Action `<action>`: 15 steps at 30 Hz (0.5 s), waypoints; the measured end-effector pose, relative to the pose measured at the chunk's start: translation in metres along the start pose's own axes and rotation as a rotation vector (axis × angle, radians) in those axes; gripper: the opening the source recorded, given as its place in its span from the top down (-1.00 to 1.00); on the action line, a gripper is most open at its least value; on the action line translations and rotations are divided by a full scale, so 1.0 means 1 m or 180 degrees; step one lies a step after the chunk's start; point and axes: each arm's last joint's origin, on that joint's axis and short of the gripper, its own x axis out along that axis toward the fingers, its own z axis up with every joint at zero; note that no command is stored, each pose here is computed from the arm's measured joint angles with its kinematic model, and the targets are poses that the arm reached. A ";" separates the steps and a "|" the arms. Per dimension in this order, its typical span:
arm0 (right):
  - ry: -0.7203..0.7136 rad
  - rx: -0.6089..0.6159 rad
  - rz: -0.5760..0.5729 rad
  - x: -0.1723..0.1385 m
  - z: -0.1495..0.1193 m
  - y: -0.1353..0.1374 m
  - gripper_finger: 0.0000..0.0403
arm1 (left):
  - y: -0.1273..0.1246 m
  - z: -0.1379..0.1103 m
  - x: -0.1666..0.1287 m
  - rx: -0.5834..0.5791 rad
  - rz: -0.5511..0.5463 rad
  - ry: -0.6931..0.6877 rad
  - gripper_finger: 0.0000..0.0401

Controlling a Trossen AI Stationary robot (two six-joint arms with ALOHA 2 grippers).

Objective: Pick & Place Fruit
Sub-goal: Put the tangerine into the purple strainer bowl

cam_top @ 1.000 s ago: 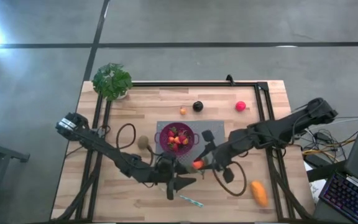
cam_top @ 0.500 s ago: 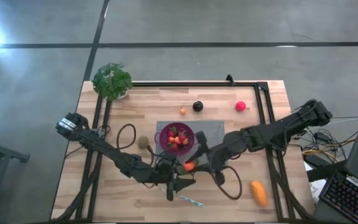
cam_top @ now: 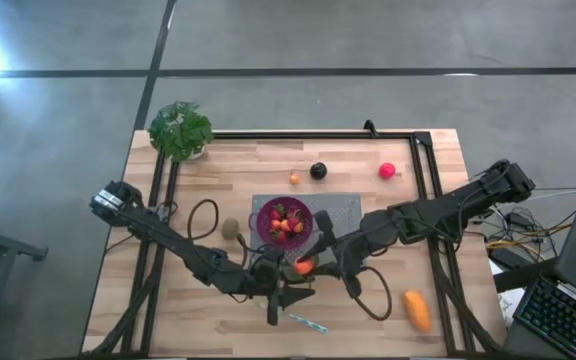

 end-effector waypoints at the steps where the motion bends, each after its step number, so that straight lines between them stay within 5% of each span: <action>1: -0.0003 0.0005 0.0000 0.000 0.000 0.000 0.36 | 0.000 0.000 0.000 -0.0001 -0.0001 -0.0001 0.23; 10: -0.0003 0.0015 0.0002 0.000 0.000 0.000 0.34 | -0.001 0.001 0.000 -0.0005 -0.0069 0.0036 0.91; 15: 0.0000 0.0006 0.0002 0.000 0.000 0.000 0.38 | 0.000 0.000 0.000 0.0045 -0.0063 0.0041 0.95</action>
